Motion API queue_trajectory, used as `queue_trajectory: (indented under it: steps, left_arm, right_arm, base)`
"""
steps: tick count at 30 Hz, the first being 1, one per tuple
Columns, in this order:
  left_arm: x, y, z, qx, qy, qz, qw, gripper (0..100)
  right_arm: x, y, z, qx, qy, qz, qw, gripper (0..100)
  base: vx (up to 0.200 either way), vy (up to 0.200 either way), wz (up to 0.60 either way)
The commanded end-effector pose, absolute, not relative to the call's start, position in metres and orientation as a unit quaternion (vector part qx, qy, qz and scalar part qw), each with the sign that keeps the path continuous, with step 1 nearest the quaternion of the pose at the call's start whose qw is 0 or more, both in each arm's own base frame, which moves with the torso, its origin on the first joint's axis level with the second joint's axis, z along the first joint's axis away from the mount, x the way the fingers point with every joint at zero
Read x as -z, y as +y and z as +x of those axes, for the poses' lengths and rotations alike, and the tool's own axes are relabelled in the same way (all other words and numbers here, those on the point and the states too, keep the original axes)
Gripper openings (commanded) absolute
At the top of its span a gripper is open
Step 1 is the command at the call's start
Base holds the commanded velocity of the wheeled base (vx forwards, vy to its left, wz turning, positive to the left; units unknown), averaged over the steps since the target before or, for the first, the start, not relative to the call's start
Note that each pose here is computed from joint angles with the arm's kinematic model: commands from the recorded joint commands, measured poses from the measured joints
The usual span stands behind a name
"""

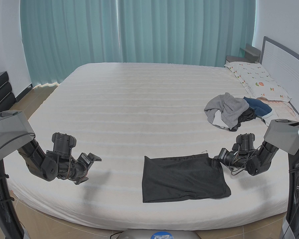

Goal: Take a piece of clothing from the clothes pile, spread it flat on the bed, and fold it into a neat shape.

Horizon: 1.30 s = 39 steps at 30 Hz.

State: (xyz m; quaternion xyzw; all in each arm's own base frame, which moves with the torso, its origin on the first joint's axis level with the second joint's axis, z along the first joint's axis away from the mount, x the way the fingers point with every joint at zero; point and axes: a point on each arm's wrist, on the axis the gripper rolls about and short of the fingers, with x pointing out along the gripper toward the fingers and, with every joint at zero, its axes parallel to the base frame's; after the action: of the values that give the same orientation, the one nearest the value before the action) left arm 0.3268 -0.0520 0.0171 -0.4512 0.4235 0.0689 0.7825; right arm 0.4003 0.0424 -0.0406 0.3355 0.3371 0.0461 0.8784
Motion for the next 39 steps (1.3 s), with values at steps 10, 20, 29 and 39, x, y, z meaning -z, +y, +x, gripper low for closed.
queue_trajectory:
  steps: [10, 20, 29, 39]
  left_arm:
    - [-0.017, -0.052, 0.327, -0.069, 0.423, -0.452, 0.782, 100]
    - [-0.017, -0.052, 0.327, -0.069, 0.423, -0.452, 0.782, 100]
    - [-0.017, -0.052, 0.327, -0.070, 0.423, -0.452, 0.782, 100]
    - [-0.016, -0.053, 0.325, -0.070, 0.425, -0.449, 0.783, 100]
  right_arm:
    - [0.032, 0.031, 0.411, -0.016, 0.301, 0.356, 0.885, 0]
    - [0.031, 0.028, 0.415, -0.002, 0.289, 0.376, 0.880, 0]
    - [0.034, 0.030, 0.412, 0.004, 0.295, 0.375, 0.879, 100]
    - [0.007, 0.024, 0.388, 0.004, 0.294, 0.403, 0.867, 100]
  base:
    - [0.000, 0.000, 0.00]
    - [0.000, 0.000, 0.00]
    - [0.000, 0.000, 0.00]
    - [0.000, 0.000, 0.00]
